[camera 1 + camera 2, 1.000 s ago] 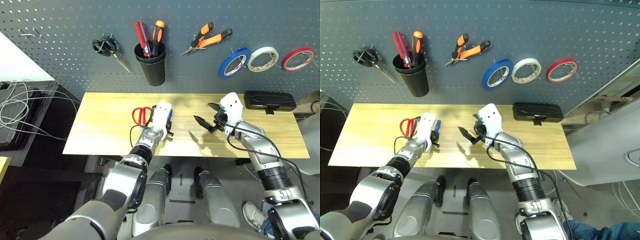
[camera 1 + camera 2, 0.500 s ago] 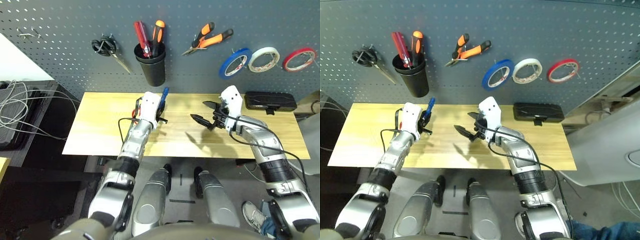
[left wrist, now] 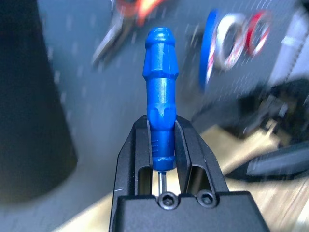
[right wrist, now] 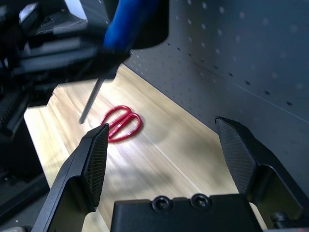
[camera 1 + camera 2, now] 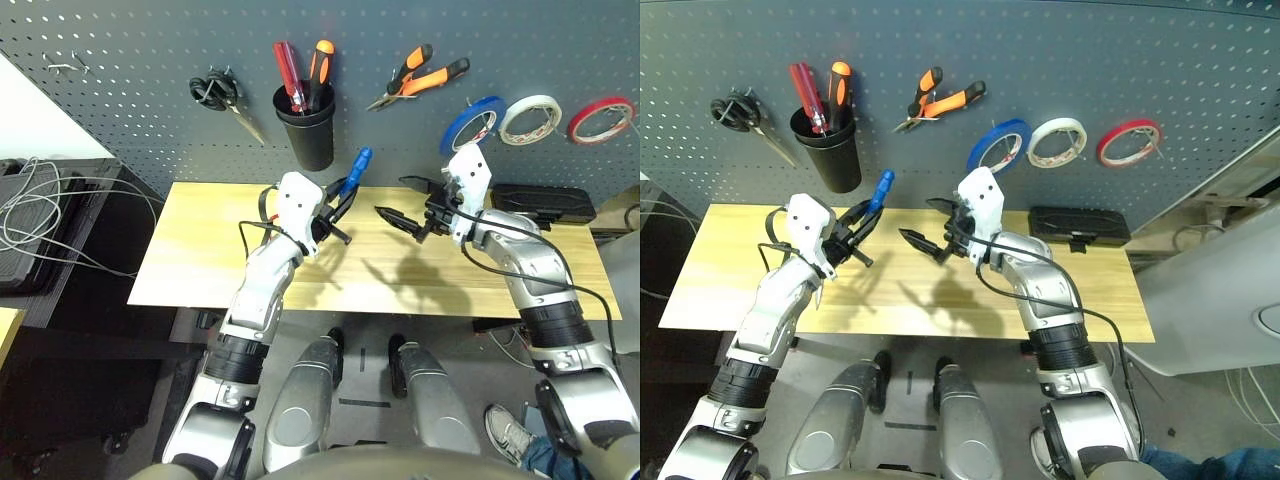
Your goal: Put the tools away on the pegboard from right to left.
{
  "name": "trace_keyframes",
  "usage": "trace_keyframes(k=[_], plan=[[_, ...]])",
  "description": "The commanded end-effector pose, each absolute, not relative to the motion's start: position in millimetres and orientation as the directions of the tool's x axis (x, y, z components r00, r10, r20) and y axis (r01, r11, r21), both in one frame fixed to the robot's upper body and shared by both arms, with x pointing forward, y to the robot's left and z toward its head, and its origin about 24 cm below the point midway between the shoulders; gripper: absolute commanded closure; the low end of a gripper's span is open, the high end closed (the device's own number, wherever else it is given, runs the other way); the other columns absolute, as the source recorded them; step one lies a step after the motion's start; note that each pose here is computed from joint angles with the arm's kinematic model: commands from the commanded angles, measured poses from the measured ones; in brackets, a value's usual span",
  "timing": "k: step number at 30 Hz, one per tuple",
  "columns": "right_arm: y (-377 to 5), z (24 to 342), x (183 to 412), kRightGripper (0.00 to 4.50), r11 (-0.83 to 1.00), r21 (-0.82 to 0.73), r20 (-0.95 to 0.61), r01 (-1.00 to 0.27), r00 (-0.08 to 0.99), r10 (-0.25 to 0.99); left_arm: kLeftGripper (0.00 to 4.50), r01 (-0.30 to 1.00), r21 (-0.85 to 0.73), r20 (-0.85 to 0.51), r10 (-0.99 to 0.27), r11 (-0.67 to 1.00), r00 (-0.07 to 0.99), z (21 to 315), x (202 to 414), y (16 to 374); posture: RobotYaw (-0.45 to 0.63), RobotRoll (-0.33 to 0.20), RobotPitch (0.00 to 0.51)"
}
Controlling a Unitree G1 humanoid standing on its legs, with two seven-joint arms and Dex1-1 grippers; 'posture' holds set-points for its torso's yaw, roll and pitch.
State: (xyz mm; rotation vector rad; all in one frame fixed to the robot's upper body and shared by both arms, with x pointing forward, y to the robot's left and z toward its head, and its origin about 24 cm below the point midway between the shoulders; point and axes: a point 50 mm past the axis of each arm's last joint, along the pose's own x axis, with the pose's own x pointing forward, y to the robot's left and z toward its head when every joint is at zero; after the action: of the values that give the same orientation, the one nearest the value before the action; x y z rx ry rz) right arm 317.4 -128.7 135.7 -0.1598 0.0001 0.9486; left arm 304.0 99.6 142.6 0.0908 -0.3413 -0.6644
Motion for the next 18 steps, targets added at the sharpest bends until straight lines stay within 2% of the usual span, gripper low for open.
trace_keyframes(k=[1, 10, 18], plan=[[-124.2, 146.9, 314.3, 0.0, 0.54, -0.154, -0.023, -0.827, 0.55, 0.835, 3.96, 0.601, 0.177, 0.382, -0.617, 0.78, 0.688, 171.6, 304.6, 96.2, 0.09, 0.0, 0.244], [-113.1, 170.1, 315.6, 0.0, 0.524, -0.16, 0.059, -0.837, 0.522, 0.851, 3.96, 0.558, 0.172, 0.566, -0.546, 0.811, 0.618, 234.4, 310.1, 98.3, 0.09, 0.0, 0.236], [-101.9, 190.9, 320.3, 0.0, 0.535, -0.163, 0.136, -0.829, 0.518, 0.844, 3.96, 0.467, 0.124, 0.659, -0.424, 0.876, 0.621, 260.5, 319.0, 118.1, 0.1, 0.0, 0.229]])
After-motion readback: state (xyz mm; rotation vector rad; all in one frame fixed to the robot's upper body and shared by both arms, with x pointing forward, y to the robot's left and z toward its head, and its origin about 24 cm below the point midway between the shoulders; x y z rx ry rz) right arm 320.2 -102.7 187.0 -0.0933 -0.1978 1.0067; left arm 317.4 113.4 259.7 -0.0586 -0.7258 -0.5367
